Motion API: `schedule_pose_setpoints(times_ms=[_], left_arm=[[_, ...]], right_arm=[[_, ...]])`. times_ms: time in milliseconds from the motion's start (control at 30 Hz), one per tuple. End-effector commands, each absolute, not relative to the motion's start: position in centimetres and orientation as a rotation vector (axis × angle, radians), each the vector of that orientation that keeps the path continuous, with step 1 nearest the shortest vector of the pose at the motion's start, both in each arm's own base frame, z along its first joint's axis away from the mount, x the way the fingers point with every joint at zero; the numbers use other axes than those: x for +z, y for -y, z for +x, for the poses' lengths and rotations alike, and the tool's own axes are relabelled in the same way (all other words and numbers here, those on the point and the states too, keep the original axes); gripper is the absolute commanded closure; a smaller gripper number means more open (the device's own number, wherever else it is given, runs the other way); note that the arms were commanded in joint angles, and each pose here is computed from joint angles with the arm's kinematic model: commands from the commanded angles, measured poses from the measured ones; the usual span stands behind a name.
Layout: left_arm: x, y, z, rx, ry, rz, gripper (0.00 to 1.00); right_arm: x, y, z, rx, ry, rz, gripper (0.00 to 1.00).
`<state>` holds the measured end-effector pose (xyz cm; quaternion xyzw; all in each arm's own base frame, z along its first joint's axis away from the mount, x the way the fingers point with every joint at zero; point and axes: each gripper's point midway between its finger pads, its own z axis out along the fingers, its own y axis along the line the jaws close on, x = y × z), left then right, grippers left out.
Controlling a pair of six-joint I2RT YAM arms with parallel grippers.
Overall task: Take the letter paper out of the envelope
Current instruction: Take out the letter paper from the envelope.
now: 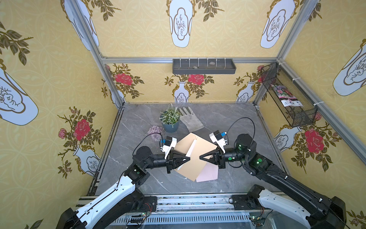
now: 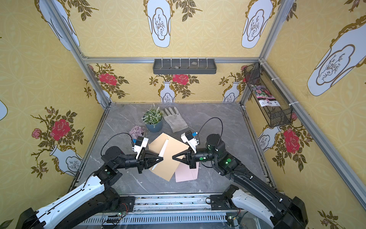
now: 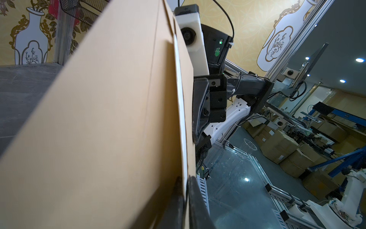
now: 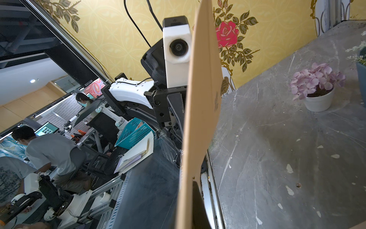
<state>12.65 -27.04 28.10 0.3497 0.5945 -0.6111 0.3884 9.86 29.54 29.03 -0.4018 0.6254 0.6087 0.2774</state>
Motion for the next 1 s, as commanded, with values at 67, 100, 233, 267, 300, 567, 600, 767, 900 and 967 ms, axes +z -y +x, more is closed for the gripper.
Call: schedule_pose_setpoints(times_ms=[67,100,233,267,300,567,600,767,900,967], left_arm=[[28.8,27.0,12.6,-1.545,-1.481,0.901,0.89],[28.9,27.1,12.6,-1.546,-1.479,0.903,0.9],[28.9,27.2,12.7,-1.551,-1.485,0.907,0.94],[28.8,27.3,12.7,-1.552,-1.486,0.908,0.96],[28.8,27.3,12.8,-1.552,-1.486,0.908,0.97],[28.9,27.2,12.7,-1.555,-1.485,0.899,1.0],[28.9,27.2,12.8,-1.552,-1.483,0.896,1.0],[29.0,26.9,12.8,-1.535,-1.475,0.883,1.0],[29.0,26.9,12.8,-1.534,-1.476,0.883,1.0],[29.0,26.9,12.9,-1.531,-1.476,0.88,1.0]], right_arm=[[28.9,-29.5,9.4,1.658,-1.663,-1.096,1.0],[28.9,-29.5,9.4,1.658,-1.662,-1.096,1.0],[29.2,-29.5,9.4,1.658,-1.652,-1.097,1.0],[29.3,-29.5,9.4,1.66,-1.649,-1.099,1.0],[29.4,-29.5,9.4,1.661,-1.646,-1.102,1.0],[29.9,-29.3,9.1,1.653,-1.631,-1.113,1.0],[30.0,-29.2,9.1,1.651,-1.629,-1.112,1.0],[29.8,-29.1,9.1,1.636,-1.638,-1.109,1.0],[29.6,-29.0,9.1,1.633,-1.648,-1.104,1.0],[29.6,-29.0,9.1,1.631,-1.65,-1.102,0.99]])
